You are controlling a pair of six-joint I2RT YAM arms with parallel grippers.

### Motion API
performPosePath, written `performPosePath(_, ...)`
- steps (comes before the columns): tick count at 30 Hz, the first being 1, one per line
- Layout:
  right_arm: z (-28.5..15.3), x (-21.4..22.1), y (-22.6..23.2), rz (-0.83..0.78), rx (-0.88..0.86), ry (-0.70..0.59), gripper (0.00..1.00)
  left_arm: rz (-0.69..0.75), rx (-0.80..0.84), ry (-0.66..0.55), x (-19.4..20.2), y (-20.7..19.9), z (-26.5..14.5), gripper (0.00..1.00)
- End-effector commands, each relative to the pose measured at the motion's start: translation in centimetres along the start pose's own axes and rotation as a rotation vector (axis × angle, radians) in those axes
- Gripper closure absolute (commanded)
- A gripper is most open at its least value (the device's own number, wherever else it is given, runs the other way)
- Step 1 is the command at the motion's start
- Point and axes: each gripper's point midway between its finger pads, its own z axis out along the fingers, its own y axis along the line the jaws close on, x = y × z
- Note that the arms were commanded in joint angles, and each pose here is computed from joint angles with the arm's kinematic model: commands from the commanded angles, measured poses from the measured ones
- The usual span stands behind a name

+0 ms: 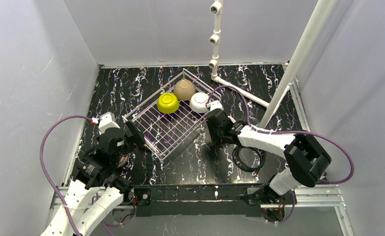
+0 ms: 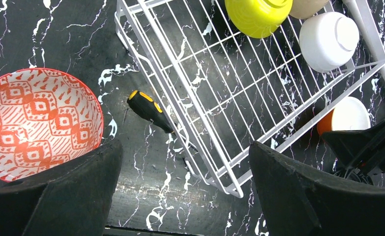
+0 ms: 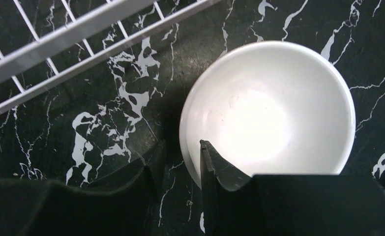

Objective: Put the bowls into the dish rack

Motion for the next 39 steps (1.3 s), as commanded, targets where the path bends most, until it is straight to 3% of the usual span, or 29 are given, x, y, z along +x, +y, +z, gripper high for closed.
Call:
performPosePath(1, 0.6, -1.9, 0.4, -0.007, -0.014, -0.088, 0.61, -0.013, -0.052, -0.021, 0.1, 1.2, 0.2, 0.02)
performPosePath(7, 0.5, -2.6, -0.1, -0.015, 0.012, -0.111, 0.75, 0.011, -0.058, -0.018, 0.0, 1.2, 0.4, 0.02)
performPosePath(19, 1.7, -2.0, -0.7, -0.061, 0.063, -0.079, 0.7, 0.022, -0.069, -0.028, 0.0, 1.6, 0.3, 0.02)
performPosePath(25, 0.2, -3.7, -0.6, -0.05, 0.042, -0.133, 0.98, 0.022, -0.077, -0.029, 0.0, 1.8, 0.4, 0.02)
performPosePath(34, -4.6, -8.6, -1.4, 0.026, 0.052, -0.262, 0.99, 0.017, -0.07, -0.035, -0.4, 1.4, 0.4, 0.02)
performPosePath(39, -8.3, -12.3, -0.4, 0.084, -0.042, -0.384, 0.99, 0.013, -0.065, -0.037, -0.4, 1.2, 0.5, 0.02)
